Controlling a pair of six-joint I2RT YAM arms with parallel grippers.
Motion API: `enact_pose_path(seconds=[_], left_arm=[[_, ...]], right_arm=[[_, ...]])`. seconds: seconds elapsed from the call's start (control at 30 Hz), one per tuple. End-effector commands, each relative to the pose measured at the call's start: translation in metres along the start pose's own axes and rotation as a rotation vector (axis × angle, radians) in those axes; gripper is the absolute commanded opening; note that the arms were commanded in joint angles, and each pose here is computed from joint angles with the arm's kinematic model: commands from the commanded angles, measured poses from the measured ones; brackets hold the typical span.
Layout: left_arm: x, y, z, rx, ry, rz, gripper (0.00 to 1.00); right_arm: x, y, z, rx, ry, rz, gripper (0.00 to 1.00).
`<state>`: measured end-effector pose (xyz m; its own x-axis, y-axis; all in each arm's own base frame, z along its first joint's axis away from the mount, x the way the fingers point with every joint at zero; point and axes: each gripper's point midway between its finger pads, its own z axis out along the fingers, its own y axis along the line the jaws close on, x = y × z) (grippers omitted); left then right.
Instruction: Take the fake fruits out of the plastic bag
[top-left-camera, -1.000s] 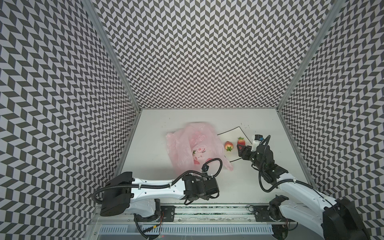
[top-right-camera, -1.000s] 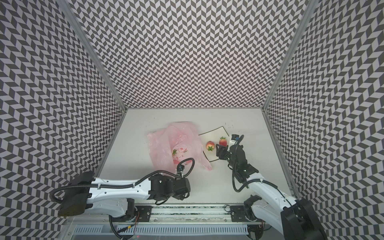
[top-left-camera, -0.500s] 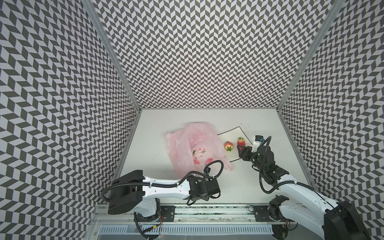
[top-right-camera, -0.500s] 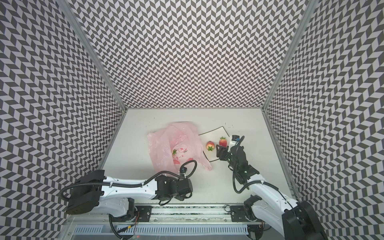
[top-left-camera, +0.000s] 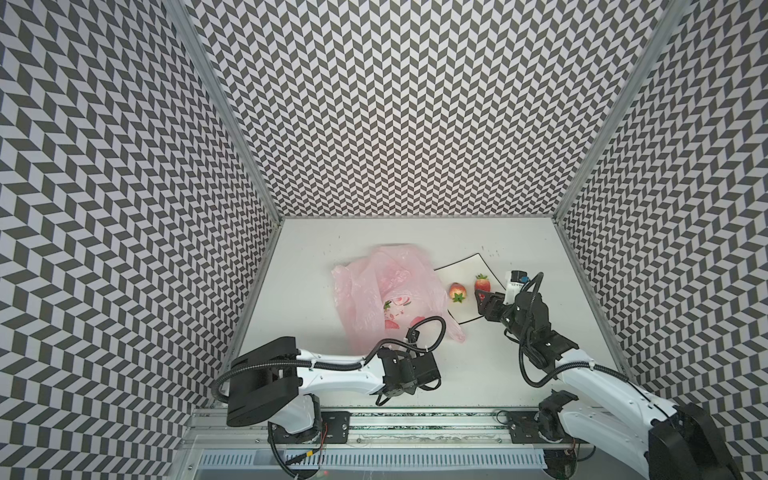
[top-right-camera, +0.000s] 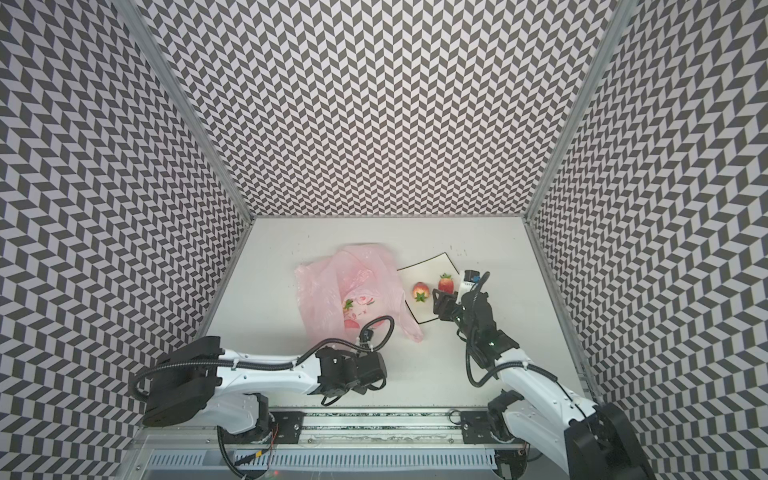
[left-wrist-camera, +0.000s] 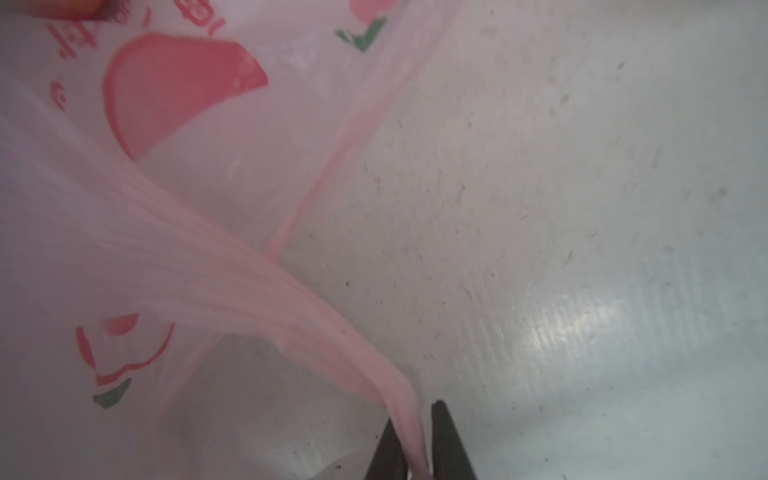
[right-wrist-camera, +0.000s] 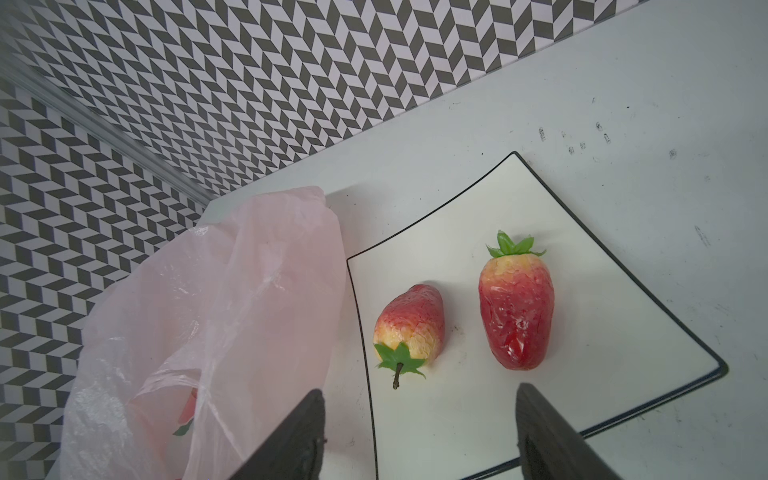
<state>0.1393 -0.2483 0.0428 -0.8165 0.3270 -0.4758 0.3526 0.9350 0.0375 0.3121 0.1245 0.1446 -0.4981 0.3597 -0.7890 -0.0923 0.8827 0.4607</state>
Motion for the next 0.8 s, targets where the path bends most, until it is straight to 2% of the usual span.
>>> enact_pose_path(seconds=[0.0, 0.33, 0.6, 0.77], left_arm=[[-0.031, 0.008, -0.023, 0.019, -0.151, -0.096, 0.08], [-0.067, 0.007, -0.079, 0.29, -0.369, -0.288, 0.01], [-0.087, 0.034, -0.117, 0.546, -0.59, -0.49, 0.0], [-0.101, 0.054, -0.132, 0.632, -0.671, -0.533, 0.0]], right_arm=[[0.0, 0.001, 0.0, -0.011, -0.001, 0.008, 0.7], [0.011, 0.0, 0.007, -0.003, 0.057, 0.018, 0.7], [0.013, 0.003, 0.01, -0.008, 0.095, 0.013, 0.69], [0.007, 0.015, 0.007, -0.053, 0.096, -0.004, 0.66]])
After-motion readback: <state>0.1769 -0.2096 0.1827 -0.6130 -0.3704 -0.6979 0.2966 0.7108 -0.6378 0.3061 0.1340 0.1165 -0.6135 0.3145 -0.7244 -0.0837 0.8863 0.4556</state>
